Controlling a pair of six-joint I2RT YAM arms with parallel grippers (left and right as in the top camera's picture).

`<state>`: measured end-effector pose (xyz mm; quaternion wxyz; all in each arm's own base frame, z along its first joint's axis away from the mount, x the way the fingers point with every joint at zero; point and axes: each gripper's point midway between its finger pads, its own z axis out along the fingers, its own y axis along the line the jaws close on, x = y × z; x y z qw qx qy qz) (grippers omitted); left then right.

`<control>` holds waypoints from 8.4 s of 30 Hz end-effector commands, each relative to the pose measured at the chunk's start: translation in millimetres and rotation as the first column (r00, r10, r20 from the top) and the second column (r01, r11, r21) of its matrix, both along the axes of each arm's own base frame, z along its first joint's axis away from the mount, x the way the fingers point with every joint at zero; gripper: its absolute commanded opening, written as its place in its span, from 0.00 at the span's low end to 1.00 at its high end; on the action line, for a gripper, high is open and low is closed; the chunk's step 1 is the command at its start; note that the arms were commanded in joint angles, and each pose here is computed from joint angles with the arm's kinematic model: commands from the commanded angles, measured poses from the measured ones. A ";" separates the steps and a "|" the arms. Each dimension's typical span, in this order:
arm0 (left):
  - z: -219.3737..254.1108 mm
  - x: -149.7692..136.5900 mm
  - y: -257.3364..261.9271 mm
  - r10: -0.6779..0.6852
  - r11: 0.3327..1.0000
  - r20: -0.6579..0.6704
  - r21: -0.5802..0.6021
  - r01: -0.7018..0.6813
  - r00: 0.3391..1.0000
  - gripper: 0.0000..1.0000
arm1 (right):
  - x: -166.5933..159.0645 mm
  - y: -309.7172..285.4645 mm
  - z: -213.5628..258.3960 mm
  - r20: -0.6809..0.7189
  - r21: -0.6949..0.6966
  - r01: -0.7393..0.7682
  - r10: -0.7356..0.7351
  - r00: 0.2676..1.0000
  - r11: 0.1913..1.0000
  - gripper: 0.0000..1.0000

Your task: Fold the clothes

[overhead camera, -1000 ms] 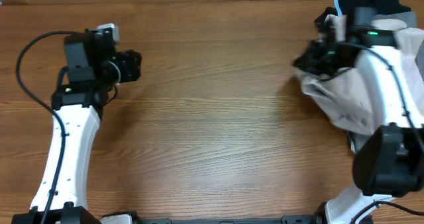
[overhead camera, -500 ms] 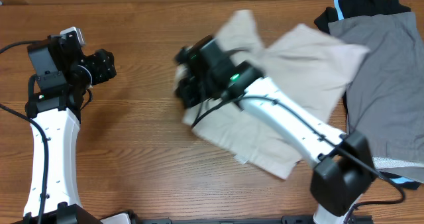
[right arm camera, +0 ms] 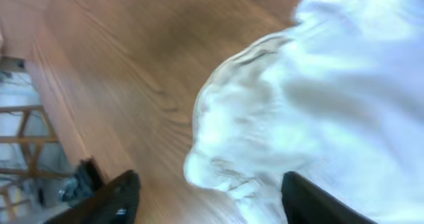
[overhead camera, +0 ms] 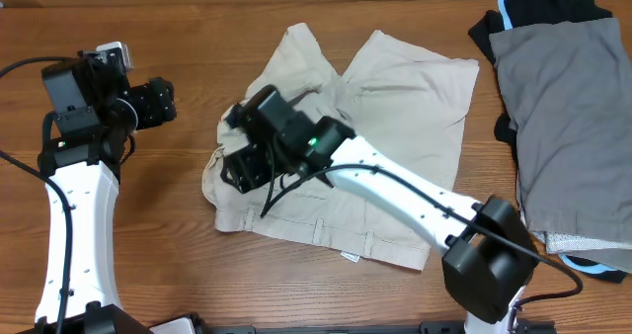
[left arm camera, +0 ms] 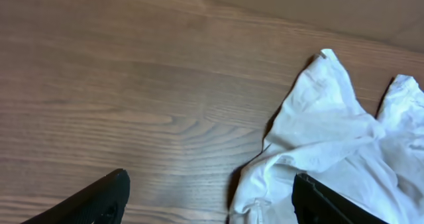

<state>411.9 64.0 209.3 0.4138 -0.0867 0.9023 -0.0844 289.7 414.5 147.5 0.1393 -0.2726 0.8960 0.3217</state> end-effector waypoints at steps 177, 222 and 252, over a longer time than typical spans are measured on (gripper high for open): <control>-45.4 70.2 -145.9 -0.338 0.907 -0.279 0.158 0.390 0.899 1.00 | 275.7 -456.4 -32.9 0.147 0.090 0.869 -0.869 0.472 0.487 0.75; -158.6 167.0 -215.4 -0.581 0.740 -0.335 0.160 0.653 0.741 0.20 | 140.1 -363.6 -33.4 -0.072 -0.263 0.746 -0.784 0.617 0.612 0.88; -213.1 228.2 -250.4 -0.527 0.802 -0.133 0.250 0.543 0.840 0.04 | 141.2 -363.5 -33.0 -0.069 -0.259 0.748 -0.784 0.617 0.612 0.89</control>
